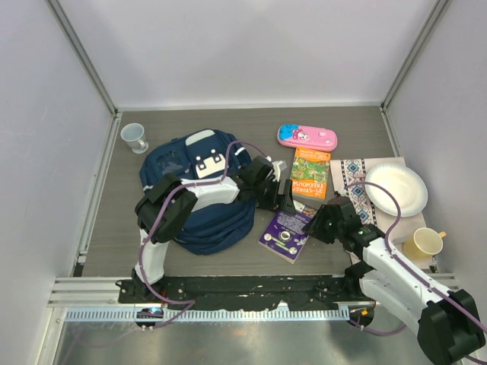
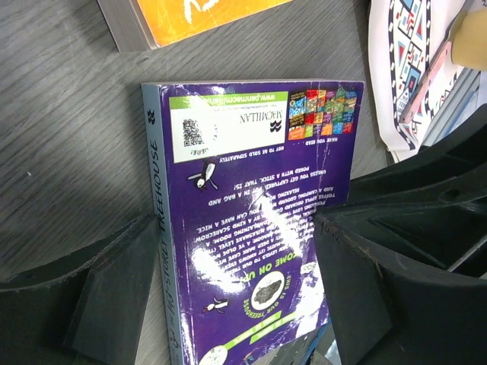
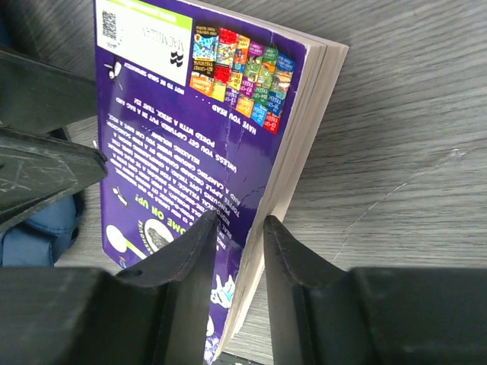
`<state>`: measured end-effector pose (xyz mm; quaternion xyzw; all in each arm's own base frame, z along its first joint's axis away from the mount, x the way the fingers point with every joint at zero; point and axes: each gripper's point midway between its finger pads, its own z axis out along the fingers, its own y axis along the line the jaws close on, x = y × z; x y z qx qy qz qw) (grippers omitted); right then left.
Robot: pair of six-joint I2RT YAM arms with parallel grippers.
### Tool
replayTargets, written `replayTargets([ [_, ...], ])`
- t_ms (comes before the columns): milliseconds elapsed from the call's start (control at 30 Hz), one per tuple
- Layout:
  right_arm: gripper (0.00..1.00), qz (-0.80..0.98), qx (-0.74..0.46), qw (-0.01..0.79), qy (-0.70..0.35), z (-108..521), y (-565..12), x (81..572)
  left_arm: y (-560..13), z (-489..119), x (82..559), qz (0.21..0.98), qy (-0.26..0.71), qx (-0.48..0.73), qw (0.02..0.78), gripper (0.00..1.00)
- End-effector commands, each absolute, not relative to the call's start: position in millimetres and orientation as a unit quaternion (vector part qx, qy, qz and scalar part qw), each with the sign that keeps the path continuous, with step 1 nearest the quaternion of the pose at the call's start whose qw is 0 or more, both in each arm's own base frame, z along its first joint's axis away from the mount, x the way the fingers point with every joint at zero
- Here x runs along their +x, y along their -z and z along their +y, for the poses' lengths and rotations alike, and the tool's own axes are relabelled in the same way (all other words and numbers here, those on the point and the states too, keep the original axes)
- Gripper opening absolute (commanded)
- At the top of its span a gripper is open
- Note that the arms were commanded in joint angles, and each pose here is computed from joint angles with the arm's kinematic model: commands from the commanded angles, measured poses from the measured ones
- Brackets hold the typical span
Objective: Pack the student bag
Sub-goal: Pick up the book from the center of the board.
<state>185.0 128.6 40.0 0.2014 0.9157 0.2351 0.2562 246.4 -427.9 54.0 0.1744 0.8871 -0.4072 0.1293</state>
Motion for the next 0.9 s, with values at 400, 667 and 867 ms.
replayTargets([
  [400, 0.40, 0.848, 0.203, 0.342, -0.352, 162, -99, 228, -90, -458, 224, 0.841, 0.481, 0.218, 0.119, 0.82],
  [667, 0.40, 0.836, 0.221, 0.332, -0.376, 167, -94, 227, -91, -458, 224, 0.840, 0.484, 0.217, 0.118, 0.82],
  [867, 0.40, 0.821, 0.233, 0.347, -0.389, 167, -99, 233, -93, -459, 222, 0.836, 0.488, 0.220, 0.117, 0.78],
])
